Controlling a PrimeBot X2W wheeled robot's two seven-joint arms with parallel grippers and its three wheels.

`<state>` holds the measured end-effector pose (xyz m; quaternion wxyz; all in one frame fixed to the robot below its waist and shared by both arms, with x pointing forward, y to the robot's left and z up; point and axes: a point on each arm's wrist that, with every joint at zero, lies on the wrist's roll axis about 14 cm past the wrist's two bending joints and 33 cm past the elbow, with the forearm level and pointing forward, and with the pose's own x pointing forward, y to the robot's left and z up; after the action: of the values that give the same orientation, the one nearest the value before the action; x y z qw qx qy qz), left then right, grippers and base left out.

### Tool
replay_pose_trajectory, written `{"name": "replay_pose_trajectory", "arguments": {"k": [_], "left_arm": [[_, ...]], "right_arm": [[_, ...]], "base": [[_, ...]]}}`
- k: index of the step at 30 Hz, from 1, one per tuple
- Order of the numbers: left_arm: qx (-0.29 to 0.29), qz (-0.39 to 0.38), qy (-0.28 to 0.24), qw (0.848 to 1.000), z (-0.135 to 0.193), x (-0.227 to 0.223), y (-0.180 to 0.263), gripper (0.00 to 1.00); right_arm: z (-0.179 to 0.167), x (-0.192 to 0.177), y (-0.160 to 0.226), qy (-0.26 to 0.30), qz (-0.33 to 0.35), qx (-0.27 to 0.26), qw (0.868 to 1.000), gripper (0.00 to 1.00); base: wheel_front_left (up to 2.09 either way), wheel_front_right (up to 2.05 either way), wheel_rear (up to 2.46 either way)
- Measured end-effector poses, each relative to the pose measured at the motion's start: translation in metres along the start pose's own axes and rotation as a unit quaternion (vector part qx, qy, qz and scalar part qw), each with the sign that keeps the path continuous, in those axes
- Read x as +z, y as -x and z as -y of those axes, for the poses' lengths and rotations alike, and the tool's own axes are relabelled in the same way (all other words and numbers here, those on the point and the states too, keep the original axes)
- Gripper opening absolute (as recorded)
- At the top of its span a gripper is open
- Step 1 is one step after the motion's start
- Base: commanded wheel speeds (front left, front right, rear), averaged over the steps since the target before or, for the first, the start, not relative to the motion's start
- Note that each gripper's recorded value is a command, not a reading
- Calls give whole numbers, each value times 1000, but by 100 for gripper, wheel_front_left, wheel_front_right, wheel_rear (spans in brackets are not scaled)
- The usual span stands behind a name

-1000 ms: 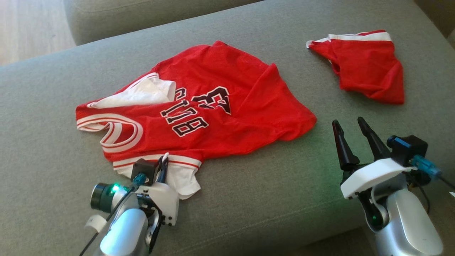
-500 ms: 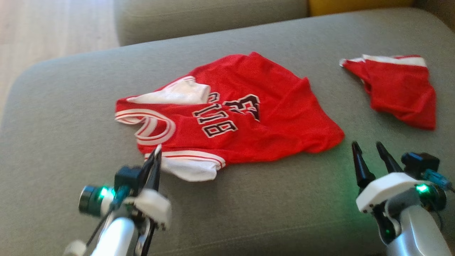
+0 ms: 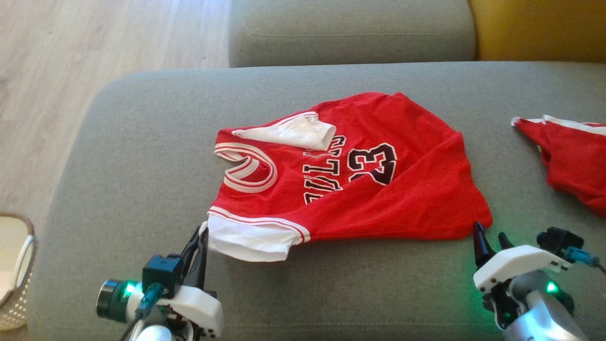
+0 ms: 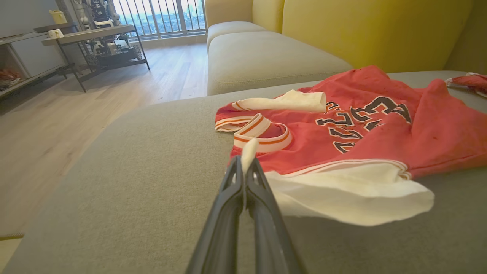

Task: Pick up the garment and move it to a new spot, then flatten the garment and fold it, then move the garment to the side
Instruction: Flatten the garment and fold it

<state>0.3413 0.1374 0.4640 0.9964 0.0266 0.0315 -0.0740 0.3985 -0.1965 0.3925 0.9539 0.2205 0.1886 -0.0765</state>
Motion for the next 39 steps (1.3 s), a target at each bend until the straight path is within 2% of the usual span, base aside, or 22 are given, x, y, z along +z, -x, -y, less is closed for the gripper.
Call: {"name": "replay_pose_trajectory", "arguments": {"k": [6,10,19,20,22,27,33,36,39], "left_arm": [[9,-4,1,1000,-5,-2,3,0],[10,-7,2,1000,-5,-5,3,0],[5,-11,2,1000,-3,-7,2,0],[5,-11,2,1000,-3,-7,2,0],[4,-11,2,1000,-2,-7,2,0],[1,-8,2,1000,-1,-5,1,0],[2,31,-1,1000,-3,19,-3,0],[7,67,-1,998,-8,43,-5,0],[11,109,2,994,-14,71,-7,0]], "right_arm": [[-13,-14,-10,-46,-28,-9,998,100],[-22,-10,-16,-63,-29,-8,998,100],[-14,-8,-18,-55,-26,-21,998,100],[-13,-8,-18,-53,-26,-22,998,96],[-11,-7,-18,-48,-25,-24,998,0],[-10,0,-18,-24,-16,-20,999,0],[-21,41,-19,35,45,9,998,0],[-33,75,-16,72,95,31,992,0],[-51,112,-8,105,153,57,981,0]], "base": [[0,0,0],[0,0,0],[0,0,0],[0,0,0],[0,0,0],[0,0,0],[0,0,0],[0,0,0],[0,0,0]]}}
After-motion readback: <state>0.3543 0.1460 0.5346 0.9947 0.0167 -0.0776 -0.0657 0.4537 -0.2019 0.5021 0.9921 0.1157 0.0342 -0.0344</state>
